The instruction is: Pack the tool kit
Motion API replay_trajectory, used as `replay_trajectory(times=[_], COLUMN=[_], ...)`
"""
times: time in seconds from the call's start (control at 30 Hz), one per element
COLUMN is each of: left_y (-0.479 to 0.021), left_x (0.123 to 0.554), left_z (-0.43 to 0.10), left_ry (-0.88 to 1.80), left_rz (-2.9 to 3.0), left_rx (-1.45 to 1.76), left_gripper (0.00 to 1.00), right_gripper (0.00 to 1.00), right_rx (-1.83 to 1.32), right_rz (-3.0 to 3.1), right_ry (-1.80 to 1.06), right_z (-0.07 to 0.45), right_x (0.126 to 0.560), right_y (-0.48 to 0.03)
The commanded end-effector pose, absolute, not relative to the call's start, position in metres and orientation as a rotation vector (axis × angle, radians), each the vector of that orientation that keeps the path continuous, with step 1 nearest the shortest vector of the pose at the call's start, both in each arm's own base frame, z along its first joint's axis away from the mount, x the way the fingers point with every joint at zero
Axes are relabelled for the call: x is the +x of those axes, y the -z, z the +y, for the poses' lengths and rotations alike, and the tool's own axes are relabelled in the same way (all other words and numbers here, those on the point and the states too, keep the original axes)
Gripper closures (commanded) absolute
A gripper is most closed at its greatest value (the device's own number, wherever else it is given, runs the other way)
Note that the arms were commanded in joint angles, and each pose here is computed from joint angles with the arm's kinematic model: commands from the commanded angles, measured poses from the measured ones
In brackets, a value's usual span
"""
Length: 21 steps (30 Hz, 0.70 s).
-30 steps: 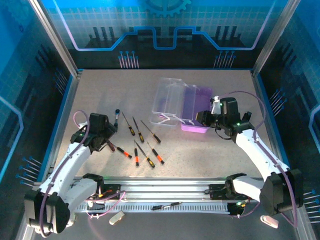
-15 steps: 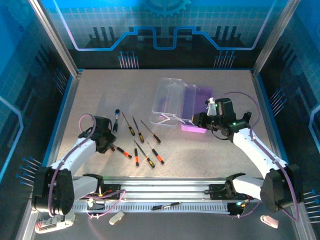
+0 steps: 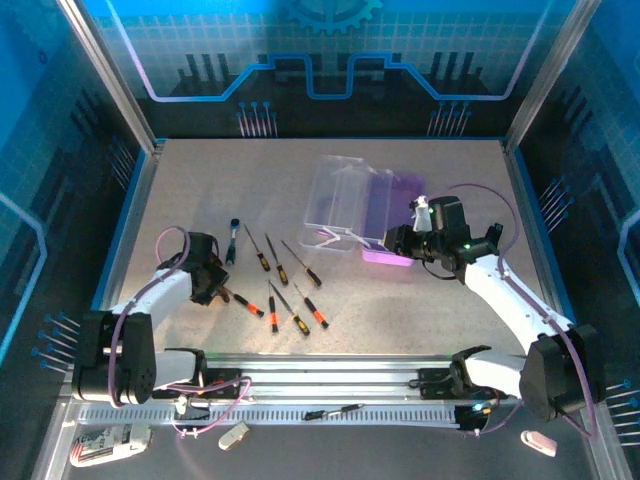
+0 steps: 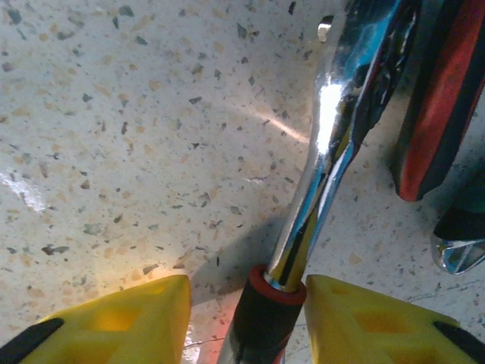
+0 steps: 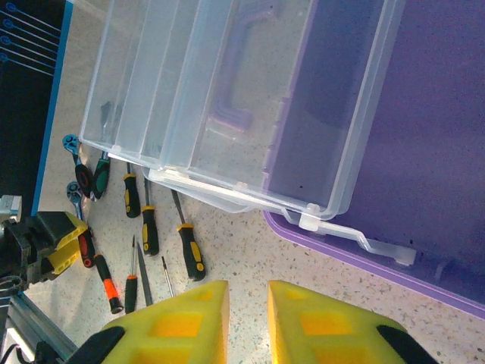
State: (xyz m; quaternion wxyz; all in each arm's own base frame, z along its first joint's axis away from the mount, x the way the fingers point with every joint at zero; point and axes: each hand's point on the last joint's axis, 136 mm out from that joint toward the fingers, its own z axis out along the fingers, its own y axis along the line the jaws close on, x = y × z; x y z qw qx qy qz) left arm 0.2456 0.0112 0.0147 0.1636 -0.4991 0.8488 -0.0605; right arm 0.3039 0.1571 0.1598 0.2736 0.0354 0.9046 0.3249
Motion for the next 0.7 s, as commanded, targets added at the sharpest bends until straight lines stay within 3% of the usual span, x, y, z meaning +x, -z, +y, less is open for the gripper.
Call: replay_trajectory(times=[0.0,0.33,0.43,0.57,0.67], left_y=[-0.011,-0.002,0.0,-0.001,-0.003], left_x=[0.25,0.245,0.245,0.246,0.248], left_z=[0.008,0.001,-0.001,-0.001,-0.002], left_ry=[0.216,0.252,0.271,0.269,0.27], left_rz=[2.439,2.475,2.485,2.493,2.505], left_rx=[-1.405,-1.445,-1.438,-1.405,-1.377], left_gripper=[0.6,0.47,0.53,0.71,0.77], right_gripper=[0.79,0.79,0.8,0.8,0.8], right_rx=[0.082,0.082,0.081,0.085,0.081], right_rz=[2.435,2.425,2.42,2.419,2.412], right_ry=[-0.884,-0.887,-0.889,-0.886,-0.895], right_z=[0.162,0.162,0.162,0.162,0.163], right_x=[0.302,0.303,0.303,0.304,0.303], right_y=[-0.163,-0.165,-0.168,-0.168,-0.171])
